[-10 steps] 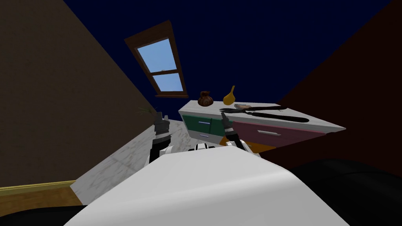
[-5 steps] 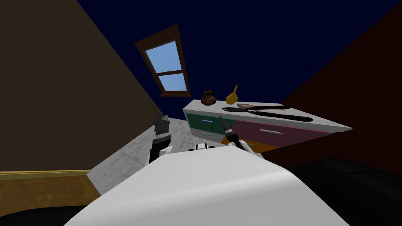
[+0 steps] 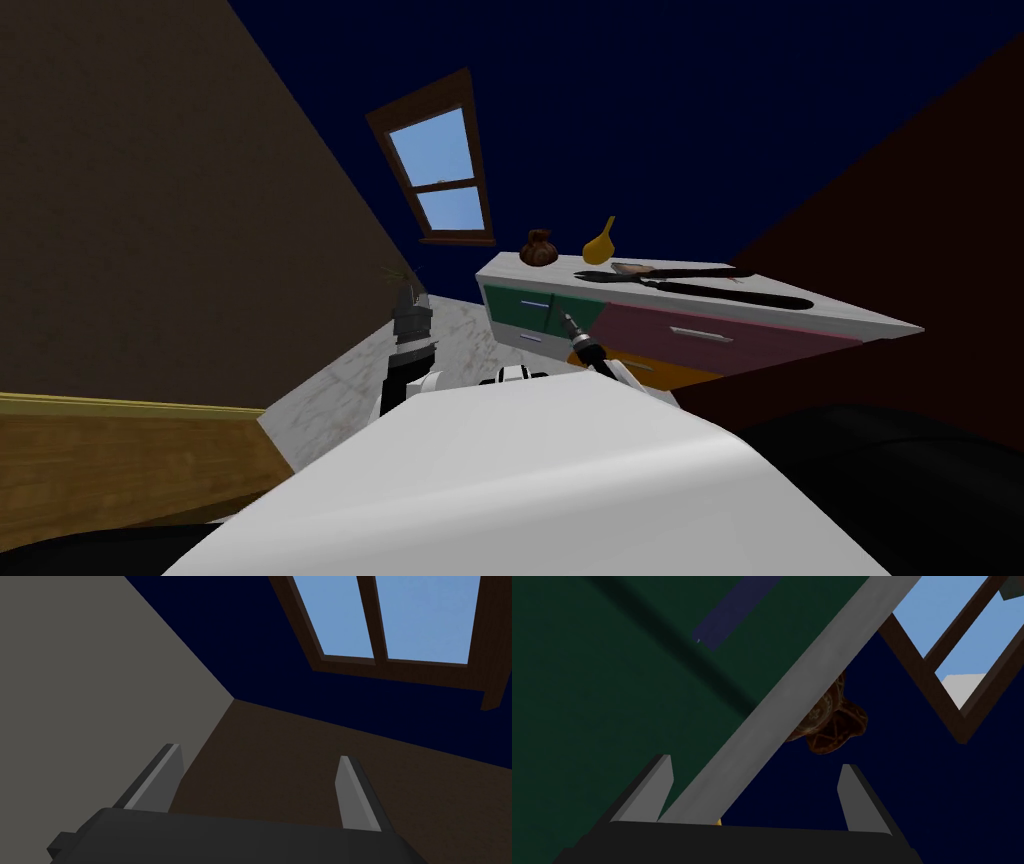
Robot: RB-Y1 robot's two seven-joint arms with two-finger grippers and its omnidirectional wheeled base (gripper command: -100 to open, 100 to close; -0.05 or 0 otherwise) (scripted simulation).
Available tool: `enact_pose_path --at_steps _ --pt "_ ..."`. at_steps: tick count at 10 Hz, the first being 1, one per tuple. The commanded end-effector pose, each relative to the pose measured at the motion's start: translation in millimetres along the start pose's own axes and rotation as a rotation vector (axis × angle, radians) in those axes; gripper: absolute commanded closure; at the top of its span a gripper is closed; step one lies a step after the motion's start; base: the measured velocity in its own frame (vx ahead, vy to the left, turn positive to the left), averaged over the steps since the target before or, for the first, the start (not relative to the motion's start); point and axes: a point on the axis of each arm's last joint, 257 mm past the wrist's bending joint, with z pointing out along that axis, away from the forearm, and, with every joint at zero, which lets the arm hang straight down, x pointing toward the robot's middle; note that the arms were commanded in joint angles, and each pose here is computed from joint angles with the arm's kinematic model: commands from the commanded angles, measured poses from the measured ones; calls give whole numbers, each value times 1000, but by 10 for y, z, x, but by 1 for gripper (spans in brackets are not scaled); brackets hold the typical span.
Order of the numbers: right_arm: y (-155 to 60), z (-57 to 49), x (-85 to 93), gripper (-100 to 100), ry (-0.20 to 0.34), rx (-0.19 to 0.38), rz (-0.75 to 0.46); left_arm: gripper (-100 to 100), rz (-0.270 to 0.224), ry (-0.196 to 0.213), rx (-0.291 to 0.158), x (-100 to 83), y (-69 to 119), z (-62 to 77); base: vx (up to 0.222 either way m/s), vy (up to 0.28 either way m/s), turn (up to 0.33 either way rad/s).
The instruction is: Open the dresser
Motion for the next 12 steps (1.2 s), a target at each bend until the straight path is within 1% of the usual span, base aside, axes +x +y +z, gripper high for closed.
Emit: enact_pose_path --at_steps 1,2,3,4,5,6,7,8,9,10,11,12 --pt "-459 -57 141 -100 57 116 -107 0 0 0 0 0 0 0 -64 83 91" --pt "-485 -60 143 -100 58 126 -111 0 0 0 0 0 0 0 -55 66 66" --pt "-740 -121 203 -100 92 188 -179 0 0 0 0 0 0 0 -62 76 139" --pt "-772 -128 203 -100 95 200 -188 0 0 0 0 0 0 0 -52 68 44" --pt "-1031 -204 242 -100 128 263 -256 0 0 0 0 -1 0 0 -73 92 121" --pt "-1058 -212 239 -100 129 274 -267 0 0 0 0 0 0 0 -50 86 63" --pt "-1311 -300 257 -100 161 335 -336 0 0 0 0 0 0 0 -34 101 118" --pt "-1339 -310 251 -100 163 346 -346 0 0 0 0 0 0 0 -30 77 61" --pt "-1575 -404 245 -100 193 402 -419 0 0 0 0 -1 0 0 -54 90 143" --pt "-1611 -420 237 -100 194 416 -427 0 0 0 0 0 0 0 -48 72 64" --pt "-1835 -519 219 -100 223 469 -495 0 0 0 0 -1 0 0 -42 82 149" --pt "-1871 -537 200 -100 224 485 -508 0 0 0 0 0 0 0 -36 71 91"
